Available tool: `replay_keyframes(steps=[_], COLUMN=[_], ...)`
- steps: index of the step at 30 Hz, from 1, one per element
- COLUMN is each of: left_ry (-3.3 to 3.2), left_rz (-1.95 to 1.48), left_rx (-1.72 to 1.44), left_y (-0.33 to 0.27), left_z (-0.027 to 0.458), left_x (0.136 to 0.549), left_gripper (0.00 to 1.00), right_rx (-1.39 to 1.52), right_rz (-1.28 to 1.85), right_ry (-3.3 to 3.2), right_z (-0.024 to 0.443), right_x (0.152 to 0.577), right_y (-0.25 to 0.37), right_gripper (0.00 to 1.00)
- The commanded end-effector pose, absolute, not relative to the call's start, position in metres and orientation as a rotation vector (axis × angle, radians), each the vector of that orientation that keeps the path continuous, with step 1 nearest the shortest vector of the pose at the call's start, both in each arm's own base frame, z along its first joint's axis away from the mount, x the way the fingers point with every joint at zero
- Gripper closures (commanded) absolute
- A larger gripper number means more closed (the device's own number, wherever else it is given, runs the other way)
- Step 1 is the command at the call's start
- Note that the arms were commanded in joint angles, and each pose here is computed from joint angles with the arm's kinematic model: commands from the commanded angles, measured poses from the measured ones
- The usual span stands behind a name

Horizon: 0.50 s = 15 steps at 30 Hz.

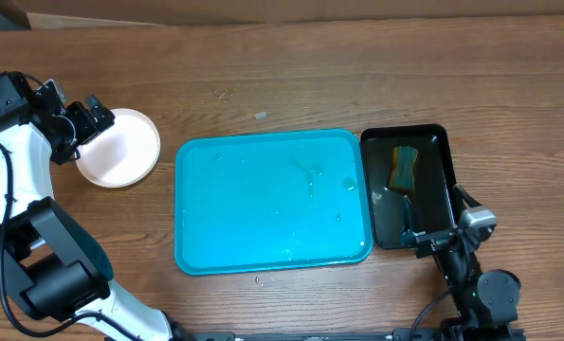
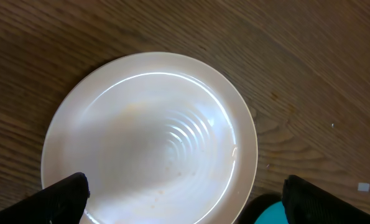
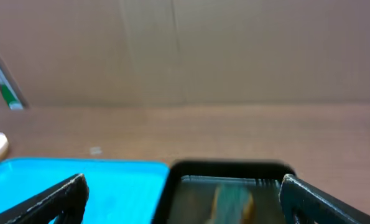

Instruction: Clean dirty plates on tray and stack at the side

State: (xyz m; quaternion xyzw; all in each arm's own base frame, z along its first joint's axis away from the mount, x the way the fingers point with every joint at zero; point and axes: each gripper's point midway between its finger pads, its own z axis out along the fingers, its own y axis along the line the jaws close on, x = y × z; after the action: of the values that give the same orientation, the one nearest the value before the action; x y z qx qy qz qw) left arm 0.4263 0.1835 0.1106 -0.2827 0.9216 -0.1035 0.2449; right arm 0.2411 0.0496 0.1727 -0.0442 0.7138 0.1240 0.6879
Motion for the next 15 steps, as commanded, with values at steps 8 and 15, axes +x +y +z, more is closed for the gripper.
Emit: replay_keyframes(steps=[8, 15], left_ry=[2.503, 2.503], left_rz=[-0.263, -0.263], left_rx=[-0.733, -0.733], left_y=[0.1864, 0.1864], left_z=[0.1190, 0.1190], left_x=[0.4310, 0.4310], left_gripper=[0.00, 0.00], right_rx=[-0.146, -0.146], right_rz=[0.173, 0.173], right_ry=[1.585, 1.585], right_z=[0.1710, 0.1710], right_x=[0.2426, 0.2426], right_y=[0.0428, 0.0427], right_gripper=[0.00, 0.00])
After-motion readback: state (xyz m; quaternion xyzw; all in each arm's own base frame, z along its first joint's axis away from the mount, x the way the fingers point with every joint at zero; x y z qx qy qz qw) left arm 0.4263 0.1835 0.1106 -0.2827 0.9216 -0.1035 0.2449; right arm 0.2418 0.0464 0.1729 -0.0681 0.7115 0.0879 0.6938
